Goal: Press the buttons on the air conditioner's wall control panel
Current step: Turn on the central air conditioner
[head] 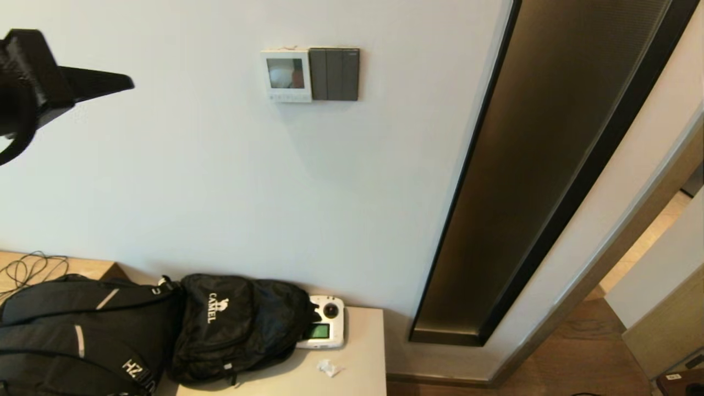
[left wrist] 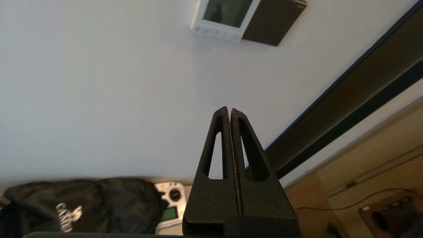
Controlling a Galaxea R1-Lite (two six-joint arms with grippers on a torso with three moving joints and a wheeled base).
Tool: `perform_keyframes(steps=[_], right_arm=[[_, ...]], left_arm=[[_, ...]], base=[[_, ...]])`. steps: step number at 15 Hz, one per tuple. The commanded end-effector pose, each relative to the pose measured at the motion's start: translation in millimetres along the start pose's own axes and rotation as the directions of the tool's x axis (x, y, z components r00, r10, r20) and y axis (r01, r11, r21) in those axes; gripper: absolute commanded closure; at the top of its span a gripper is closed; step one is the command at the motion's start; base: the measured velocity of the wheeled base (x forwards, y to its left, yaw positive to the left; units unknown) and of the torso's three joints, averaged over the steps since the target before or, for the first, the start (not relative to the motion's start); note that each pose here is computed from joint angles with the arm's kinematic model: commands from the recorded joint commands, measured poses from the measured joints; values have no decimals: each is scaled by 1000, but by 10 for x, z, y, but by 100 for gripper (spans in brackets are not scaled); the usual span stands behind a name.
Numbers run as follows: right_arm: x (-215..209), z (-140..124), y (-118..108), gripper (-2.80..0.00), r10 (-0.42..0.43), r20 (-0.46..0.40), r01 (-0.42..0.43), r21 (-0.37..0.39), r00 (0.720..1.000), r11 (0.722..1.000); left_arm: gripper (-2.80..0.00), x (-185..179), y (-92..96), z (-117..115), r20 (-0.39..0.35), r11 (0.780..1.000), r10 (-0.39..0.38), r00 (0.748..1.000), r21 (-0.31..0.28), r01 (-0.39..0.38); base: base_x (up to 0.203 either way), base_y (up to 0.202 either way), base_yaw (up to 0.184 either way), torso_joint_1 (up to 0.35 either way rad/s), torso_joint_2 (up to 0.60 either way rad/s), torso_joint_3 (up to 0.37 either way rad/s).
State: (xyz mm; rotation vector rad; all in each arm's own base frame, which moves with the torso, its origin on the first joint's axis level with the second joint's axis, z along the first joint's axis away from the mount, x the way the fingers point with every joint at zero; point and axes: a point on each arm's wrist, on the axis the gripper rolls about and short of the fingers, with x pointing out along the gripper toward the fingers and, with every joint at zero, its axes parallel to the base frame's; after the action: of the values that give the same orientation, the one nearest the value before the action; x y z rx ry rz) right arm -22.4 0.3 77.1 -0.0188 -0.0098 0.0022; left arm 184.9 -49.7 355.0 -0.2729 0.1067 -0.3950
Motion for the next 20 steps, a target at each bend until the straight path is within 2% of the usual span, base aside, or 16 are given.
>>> perform_keyframes(steps=[1, 5, 7, 8, 11, 14, 16, 20], right_arm=[[0, 0, 0, 0, 2, 1, -2, -1, 1000, 1000], [0, 0, 0, 0, 1, 1, -1, -1, 1000, 1000], [0, 0, 0, 0, 1, 1, -1, -1, 1000, 1000], [0, 0, 0, 0, 1, 1, -1, -1, 1000, 1000], [0, 0, 0, 0, 1, 1, -1, -1, 1000, 1000], [0, 0, 0, 0, 1, 1, -1, -1, 1000, 1000], [0, 0, 1, 0, 3, 1, -3, -1, 1000, 1000], [0, 0, 0, 0, 1, 1, -1, -1, 1000, 1000]], left_arm=[[0, 438, 6, -82, -53, 1000, -22, 998, -15, 21], [0, 949, 56, -296, -87, 999, -34, 996, -41, 31], [0, 1041, 32, -300, -44, 994, -49, 998, -105, 44], [0, 1061, -38, -279, -18, 992, -57, 998, -115, 54], [0, 1304, -118, -409, -41, 993, -31, 999, -116, 26], [0, 1610, -341, -668, -84, 995, 1, 996, -104, -9], [0, 1723, -392, -686, -70, 995, 25, 997, -100, -31], [0, 1887, -472, -661, -45, 995, 11, 999, -102, -15]], base=[[0, 0, 0, 0, 0, 0], [0, 0, 0, 0, 0, 0], [0, 0, 0, 0, 0, 0], [0, 0, 0, 0, 0, 0], [0, 0, 0, 0, 0, 0], [0, 0, 0, 0, 0, 0], [0, 0, 0, 0, 0, 0], [0, 0, 0, 0, 0, 0]])
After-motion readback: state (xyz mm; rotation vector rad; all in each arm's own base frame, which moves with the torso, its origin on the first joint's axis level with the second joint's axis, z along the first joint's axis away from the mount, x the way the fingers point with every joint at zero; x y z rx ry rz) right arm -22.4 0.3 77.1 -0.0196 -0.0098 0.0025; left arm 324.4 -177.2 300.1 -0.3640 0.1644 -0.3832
